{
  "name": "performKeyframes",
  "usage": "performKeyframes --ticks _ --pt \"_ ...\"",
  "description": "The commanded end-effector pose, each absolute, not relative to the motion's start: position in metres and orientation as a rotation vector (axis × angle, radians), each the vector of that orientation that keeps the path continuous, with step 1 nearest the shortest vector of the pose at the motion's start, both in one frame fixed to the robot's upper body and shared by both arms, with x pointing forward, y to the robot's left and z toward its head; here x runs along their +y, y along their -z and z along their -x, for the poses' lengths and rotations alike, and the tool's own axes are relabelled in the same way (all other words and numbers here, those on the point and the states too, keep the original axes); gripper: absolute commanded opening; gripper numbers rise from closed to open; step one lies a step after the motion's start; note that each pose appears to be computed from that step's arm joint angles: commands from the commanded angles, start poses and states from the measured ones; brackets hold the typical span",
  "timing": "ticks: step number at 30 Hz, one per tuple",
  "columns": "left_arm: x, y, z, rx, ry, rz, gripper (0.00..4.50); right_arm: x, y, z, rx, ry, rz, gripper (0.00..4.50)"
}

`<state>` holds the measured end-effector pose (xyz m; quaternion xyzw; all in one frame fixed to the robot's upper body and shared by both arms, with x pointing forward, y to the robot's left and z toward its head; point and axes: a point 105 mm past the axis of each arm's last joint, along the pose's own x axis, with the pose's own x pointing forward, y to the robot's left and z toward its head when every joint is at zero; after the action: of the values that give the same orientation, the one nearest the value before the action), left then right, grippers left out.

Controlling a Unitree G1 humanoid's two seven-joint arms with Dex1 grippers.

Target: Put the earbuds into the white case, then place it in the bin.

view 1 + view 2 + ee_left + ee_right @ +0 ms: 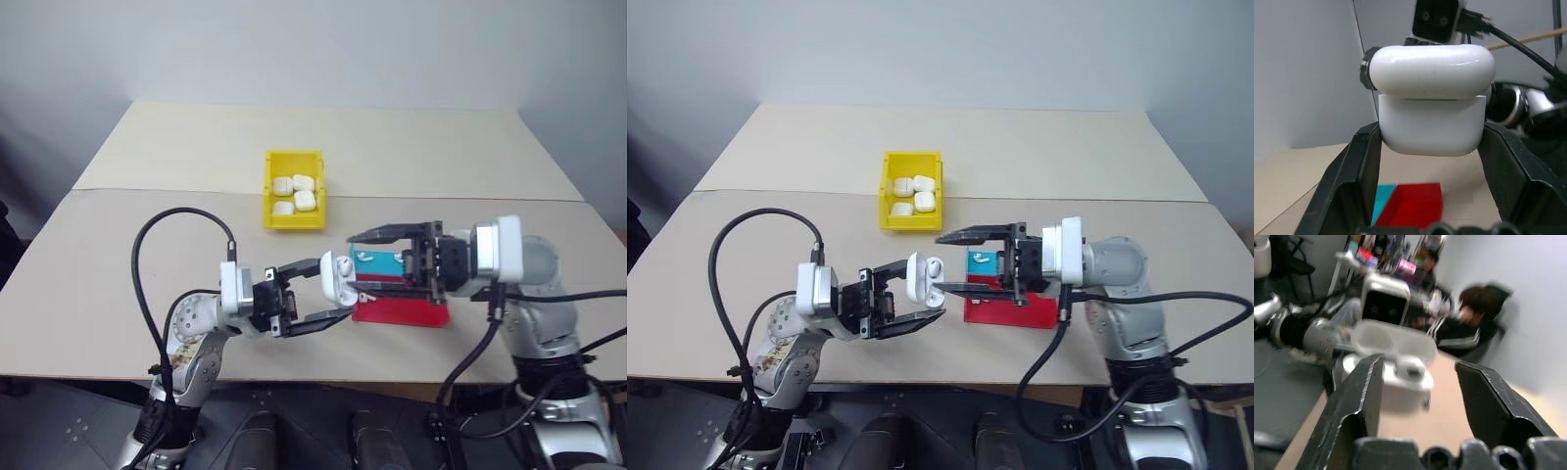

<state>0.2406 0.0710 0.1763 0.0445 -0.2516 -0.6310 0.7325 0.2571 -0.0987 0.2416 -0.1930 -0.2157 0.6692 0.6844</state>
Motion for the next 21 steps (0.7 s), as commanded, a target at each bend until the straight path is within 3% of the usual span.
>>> performKeyframes --ticks 1,6,12,21 --pt "0.095 -0.156 -0.245 -0.511 1.334 -0.193 2.72 -0.121 -0.259 -0.284 -0.34 -1.351 0.553 2.84" --pt "0.114 -0.132 -0.238 -0.439 1.32 -0.271 2.72 -0.143 -0.249 -0.329 0.031 -1.236 0.763 2.84" --pt "0.11 -0.133 -0.237 -0.468 1.237 -0.258 2.72 -0.153 -0.225 -0.371 0.395 -1.115 0.999 2.84" --pt "0.102 -0.128 -0.233 -0.467 1.196 -0.253 2.72 -0.152 -0.185 -0.391 0.644 -1.14 1.108 2.84"
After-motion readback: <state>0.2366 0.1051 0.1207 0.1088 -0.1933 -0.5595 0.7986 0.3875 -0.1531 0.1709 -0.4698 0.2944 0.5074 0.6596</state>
